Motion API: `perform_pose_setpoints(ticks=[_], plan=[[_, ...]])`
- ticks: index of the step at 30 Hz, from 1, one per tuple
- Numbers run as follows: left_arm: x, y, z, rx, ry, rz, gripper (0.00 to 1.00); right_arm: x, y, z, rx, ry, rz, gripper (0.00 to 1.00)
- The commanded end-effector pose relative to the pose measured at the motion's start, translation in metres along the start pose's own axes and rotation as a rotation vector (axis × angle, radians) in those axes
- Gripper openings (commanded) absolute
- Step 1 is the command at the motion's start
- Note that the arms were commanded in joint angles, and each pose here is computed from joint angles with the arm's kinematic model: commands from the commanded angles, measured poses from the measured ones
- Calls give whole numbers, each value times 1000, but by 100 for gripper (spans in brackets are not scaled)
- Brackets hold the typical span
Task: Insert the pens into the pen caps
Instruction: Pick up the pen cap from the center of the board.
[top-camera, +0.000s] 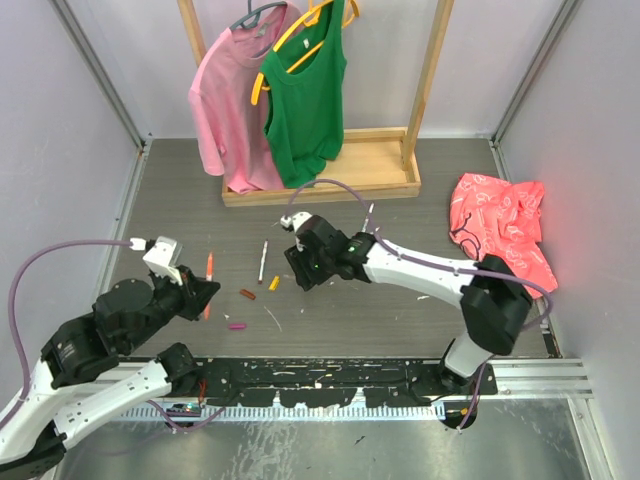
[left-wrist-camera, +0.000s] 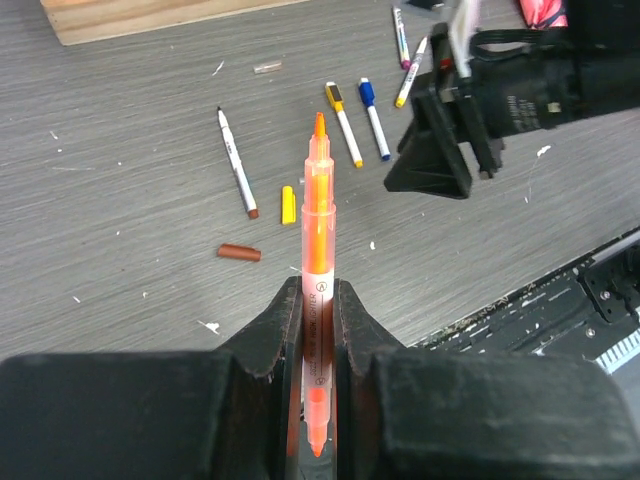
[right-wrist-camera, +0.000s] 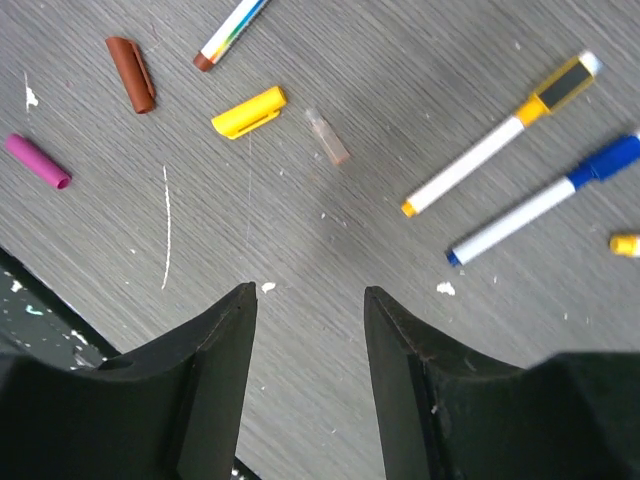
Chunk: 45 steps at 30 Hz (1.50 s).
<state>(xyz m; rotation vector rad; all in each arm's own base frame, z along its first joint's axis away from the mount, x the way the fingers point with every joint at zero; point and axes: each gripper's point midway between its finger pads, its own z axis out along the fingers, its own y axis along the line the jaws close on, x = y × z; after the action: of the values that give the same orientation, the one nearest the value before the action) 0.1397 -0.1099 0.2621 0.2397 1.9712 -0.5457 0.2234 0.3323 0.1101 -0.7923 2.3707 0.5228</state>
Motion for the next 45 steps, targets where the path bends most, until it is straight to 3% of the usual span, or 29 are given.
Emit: perform_pose_setpoints(ticks=[1,16,32,41,45], plan=[[-9,1,-17,45,-53,17,0,-21,10,9,-45,27,-152,53],[-2,8,-9,11,-63,23,0,-25,1,79,7,195,-294,49],[-7,16,-15,-12,-114,2,0,-15,-5,107,30,294,-343,39],[-5,15,-11,-20,-92,10,0,-5,-9,107,36,339,-343,21],[-6,15,-12,-19,-94,8,0,-11,-7,103,41,303,-323,18]])
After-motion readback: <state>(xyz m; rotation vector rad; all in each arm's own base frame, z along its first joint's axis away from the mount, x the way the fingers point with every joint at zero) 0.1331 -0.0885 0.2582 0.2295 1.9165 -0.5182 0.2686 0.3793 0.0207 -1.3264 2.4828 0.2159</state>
